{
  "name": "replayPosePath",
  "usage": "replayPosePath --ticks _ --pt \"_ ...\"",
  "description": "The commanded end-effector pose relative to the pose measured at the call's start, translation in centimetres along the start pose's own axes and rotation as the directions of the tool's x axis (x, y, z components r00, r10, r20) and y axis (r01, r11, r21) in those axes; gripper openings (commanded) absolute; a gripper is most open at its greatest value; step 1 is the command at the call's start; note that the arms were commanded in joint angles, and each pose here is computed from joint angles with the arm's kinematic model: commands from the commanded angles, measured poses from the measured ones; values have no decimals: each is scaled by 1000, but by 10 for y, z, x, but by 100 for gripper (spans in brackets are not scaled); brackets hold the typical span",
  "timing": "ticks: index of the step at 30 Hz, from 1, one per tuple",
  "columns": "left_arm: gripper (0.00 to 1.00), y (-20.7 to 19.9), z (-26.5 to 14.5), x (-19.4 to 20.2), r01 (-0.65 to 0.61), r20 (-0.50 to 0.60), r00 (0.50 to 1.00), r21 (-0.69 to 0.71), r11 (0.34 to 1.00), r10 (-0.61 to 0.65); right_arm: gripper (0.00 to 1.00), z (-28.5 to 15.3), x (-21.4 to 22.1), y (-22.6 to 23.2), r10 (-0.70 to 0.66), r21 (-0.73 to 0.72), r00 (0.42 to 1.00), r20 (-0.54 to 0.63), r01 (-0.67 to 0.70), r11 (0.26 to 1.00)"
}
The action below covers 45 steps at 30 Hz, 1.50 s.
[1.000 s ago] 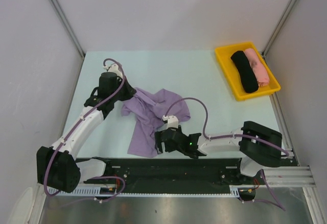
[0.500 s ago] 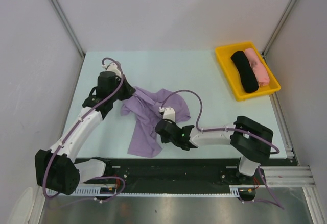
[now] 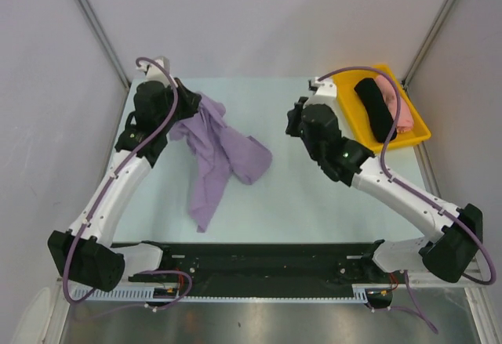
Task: Roll the t-shirts
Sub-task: Flatten out the T-shirt at the center of the board.
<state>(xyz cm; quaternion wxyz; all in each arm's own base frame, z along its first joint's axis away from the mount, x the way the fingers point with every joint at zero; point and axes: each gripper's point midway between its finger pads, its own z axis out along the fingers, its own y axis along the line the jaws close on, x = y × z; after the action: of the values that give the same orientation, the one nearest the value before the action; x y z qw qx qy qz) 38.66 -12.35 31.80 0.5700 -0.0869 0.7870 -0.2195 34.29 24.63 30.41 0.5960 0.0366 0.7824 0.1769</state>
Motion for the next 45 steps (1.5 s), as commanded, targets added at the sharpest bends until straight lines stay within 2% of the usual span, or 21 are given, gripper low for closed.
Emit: replayPosePath --ticks 1,3,7,10,11,12,15,16,17,19,20,23,29,30,33,34,35,36,39,40,45 --pt "0 -31 5 -70 -4 164 986 63 998 -6 0 3 -13 19 10 -81 1000 -6 -11 997" --pt "0 -39 8 -65 1 149 989 108 994 -17 1 -4 14 37 1 -102 998 -60 -7 995" --pt "0 -51 3 -51 36 107 993 142 989 -52 18 -8 72 63 -29 -136 990 -137 10 991" --pt "0 -71 -8 -44 6 91 996 182 983 -23 33 -8 90 69 -14 -148 986 -164 -11 989" --pt "0 -77 -12 -42 4 85 996 187 982 -21 43 -8 92 66 -15 -143 986 -167 -9 990" --pt "0 -79 -19 -43 8 87 996 196 981 -25 49 -7 96 62 -23 -133 986 -167 1 991" --pt "0 -85 -36 -42 13 94 995 217 976 -34 59 -2 112 51 -53 -155 983 -175 25 988" --pt "0 -84 -39 -41 13 97 995 217 976 -35 62 1 108 57 -34 -189 989 -146 6 982" --pt "0 -85 -42 -40 18 95 995 220 975 -40 67 3 123 52 -51 -203 985 -166 17 979" --pt "0 -86 -48 -42 18 97 994 225 974 -41 71 3 129 64 -73 -288 984 -165 23 957" --pt "0 -86 -49 -41 21 90 995 225 974 -42 78 4 143 66 -101 -301 980 -173 45 952" --pt "0 -89 -58 -43 21 90 995 241 970 -44 85 8 156 81 -155 -355 978 -142 96 930" --pt "0 -85 -71 -49 -13 105 994 223 975 -11 88 21 192 105 -175 -417 973 -152 98 904" --pt "0 -84 -74 -50 -16 109 994 222 975 -9 87 26 202 104 -181 -410 969 -168 99 907" --pt "0 -78 -81 -55 -32 134 991 196 980 6 67 32 209 104 -190 -381 965 -182 108 918" --pt "0 -73 -83 -56 -48 145 989 172 984 22 47 33 204 99 -186 -344 968 -170 119 932" --pt "0 -71 -89 -60 -55 163 986 164 985 28 37 32 201 93 -195 -313 964 -179 132 940" --pt "0 -65 -89 -57 -64 162 986 139 988 42 20 27 181 94 -177 -303 972 -152 125 945" --pt "0 -54 -97 -61 -95 202 976 94 991 74 0 18 153 73 -190 -211 973 -130 160 964" --pt "0 -53 -100 -62 -112 212 973 90 990 91 0 8 123 69 -162 -186 984 -78 145 972" --pt "0 -65 -109 -67 -169 230 964 151 974 131 0 -21 65 51 -145 -147 989 4 144 979"
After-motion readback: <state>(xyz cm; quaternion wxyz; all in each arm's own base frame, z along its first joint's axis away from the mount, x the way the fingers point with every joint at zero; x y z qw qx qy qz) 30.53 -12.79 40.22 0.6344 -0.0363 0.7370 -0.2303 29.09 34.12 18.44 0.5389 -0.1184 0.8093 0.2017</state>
